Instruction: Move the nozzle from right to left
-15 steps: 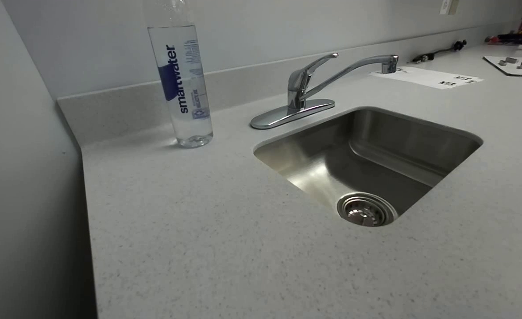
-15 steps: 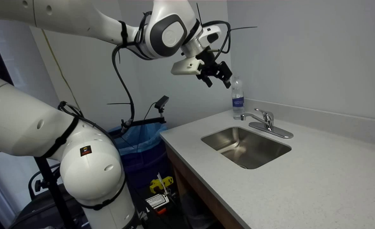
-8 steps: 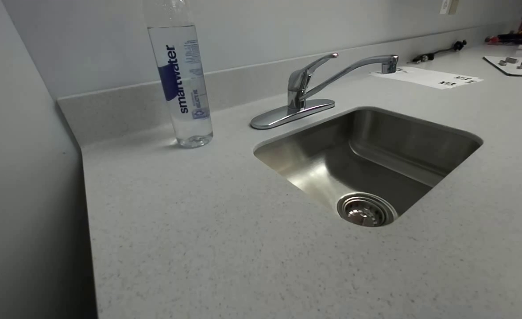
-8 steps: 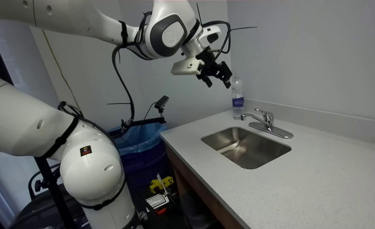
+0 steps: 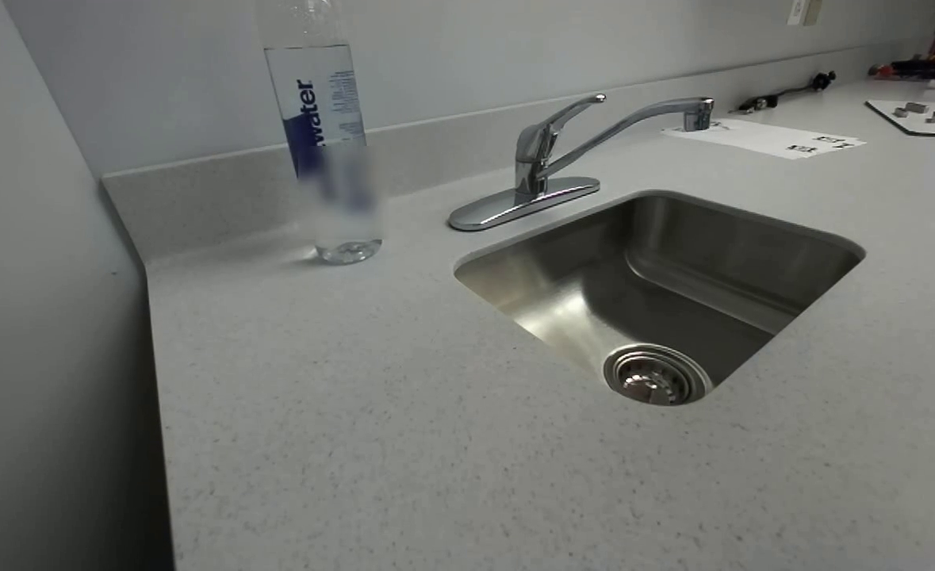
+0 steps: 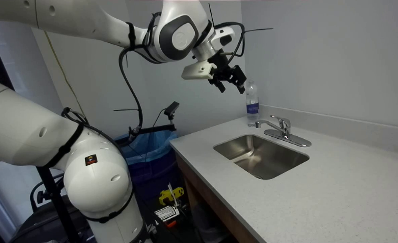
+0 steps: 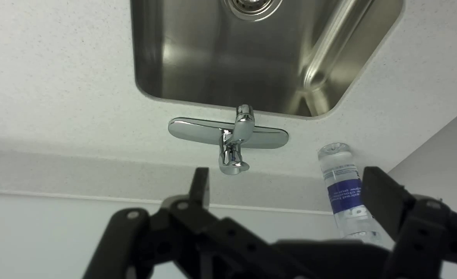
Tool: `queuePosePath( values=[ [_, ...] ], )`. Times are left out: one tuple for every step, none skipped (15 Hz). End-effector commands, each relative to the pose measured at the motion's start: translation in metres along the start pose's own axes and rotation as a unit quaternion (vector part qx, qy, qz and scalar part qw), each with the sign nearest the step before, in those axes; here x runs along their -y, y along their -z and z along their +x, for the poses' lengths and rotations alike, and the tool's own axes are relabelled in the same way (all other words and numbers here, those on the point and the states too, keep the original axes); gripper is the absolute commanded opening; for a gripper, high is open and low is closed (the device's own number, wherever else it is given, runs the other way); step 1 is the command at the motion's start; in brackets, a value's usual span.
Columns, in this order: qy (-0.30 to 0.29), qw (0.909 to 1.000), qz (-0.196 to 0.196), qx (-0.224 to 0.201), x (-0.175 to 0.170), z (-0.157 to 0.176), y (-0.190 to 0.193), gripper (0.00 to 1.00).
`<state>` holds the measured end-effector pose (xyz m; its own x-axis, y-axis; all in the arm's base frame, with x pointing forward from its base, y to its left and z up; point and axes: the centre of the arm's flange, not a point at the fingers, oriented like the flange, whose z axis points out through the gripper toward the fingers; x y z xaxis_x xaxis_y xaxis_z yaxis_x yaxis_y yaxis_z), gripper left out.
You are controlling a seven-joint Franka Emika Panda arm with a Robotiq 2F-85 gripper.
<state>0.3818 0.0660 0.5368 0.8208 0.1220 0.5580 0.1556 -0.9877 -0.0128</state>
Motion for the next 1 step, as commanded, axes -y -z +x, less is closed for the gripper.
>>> queuePosePath(
  values=[
    [0.0, 1.0, 0.0, 0.0, 0.0, 0.0, 0.0, 1.0]
  ],
)
